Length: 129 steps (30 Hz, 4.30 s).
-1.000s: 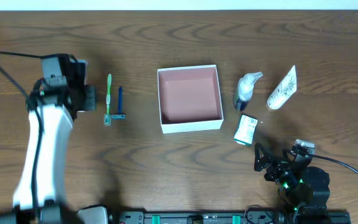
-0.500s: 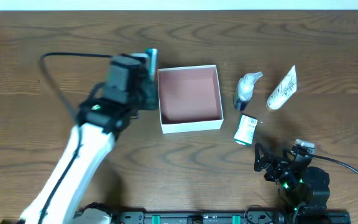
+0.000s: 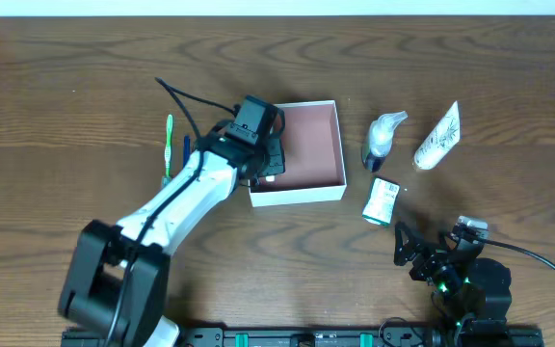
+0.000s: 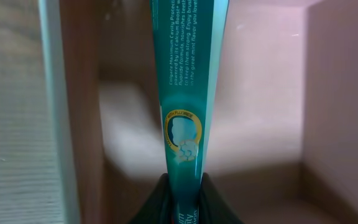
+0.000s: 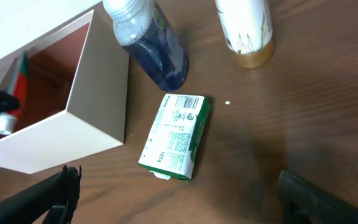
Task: Pack container
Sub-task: 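Carry the toothpaste over the box and release it inside, then grasp the green toothbrush with the left gripper, then lower the toothbrush into the box and open the left gripper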
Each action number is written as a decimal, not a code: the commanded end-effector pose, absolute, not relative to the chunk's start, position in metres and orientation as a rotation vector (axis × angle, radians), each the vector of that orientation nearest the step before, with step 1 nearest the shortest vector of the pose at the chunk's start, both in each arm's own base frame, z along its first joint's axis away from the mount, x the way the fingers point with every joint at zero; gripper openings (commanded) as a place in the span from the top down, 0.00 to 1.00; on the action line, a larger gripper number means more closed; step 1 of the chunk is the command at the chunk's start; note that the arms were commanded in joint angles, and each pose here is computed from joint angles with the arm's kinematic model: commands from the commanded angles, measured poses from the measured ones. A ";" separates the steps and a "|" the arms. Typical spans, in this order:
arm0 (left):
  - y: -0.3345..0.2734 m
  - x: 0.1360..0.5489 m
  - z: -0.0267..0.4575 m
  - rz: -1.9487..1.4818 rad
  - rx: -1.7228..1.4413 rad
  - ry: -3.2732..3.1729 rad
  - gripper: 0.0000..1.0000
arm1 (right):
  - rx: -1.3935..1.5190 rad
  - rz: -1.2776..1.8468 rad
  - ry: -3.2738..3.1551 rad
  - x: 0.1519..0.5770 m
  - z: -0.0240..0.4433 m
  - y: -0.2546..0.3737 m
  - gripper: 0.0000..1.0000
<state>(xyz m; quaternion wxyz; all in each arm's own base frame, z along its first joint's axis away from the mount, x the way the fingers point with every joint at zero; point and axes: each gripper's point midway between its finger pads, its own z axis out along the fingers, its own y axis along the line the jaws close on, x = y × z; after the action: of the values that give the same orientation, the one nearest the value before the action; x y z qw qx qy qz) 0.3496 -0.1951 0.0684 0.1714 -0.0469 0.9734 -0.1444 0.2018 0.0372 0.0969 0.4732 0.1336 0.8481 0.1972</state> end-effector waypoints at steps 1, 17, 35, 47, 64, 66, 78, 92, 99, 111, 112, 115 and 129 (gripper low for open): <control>-0.194 0.351 0.053 -0.395 -0.254 2.791 0.87 | 0.349 0.484 2.068 0.202 0.097 0.035 0.01; -0.203 0.346 0.115 -0.548 -0.201 2.688 0.55 | 0.349 0.484 2.068 0.202 0.097 0.035 0.01; 0.005 0.332 0.123 0.198 -0.261 2.736 0.37 | 0.349 0.484 2.068 0.202 0.097 0.035 0.01; 0.036 0.376 0.029 0.103 -0.137 2.856 0.37 | 0.349 0.484 2.068 0.202 0.097 0.035 0.01; 0.038 0.391 -0.014 0.109 -0.104 2.874 0.79 | 0.349 0.484 2.068 0.202 0.097 0.035 0.01; 0.037 0.388 -0.012 0.108 -0.103 2.885 0.90 | 0.349 0.484 2.068 0.202 0.097 0.035 0.01; -0.006 0.354 0.130 -0.104 -0.127 2.708 0.94 | 0.349 0.484 2.068 0.202 0.097 0.035 0.01; -0.165 0.332 0.159 -0.359 0.008 2.578 0.94 | 0.349 0.484 2.068 0.202 0.097 0.035 0.01; -0.193 0.350 0.120 -0.292 0.051 2.589 0.94 | 0.349 0.484 2.068 0.202 0.097 0.035 0.01; -0.183 0.363 0.079 -0.142 0.006 2.634 0.94 | 0.349 0.484 2.068 0.202 0.097 0.035 0.01; -0.185 0.362 0.079 -0.159 -0.008 2.637 0.94 | 0.349 0.484 2.068 0.202 0.097 0.035 0.01; -0.188 0.367 0.085 -0.187 -0.030 2.611 0.94 | 0.349 0.484 2.068 0.202 0.097 0.035 0.01; -0.172 0.347 0.074 -0.090 -0.030 2.702 0.94 | 0.349 0.484 2.068 0.202 0.097 0.035 0.01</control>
<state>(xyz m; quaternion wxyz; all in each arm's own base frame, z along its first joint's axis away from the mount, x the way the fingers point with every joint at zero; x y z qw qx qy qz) 0.3516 -0.1800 0.0761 0.2210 -0.0049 0.9740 -0.0495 0.2018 0.0372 0.0969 0.4732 0.1336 0.8481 0.1972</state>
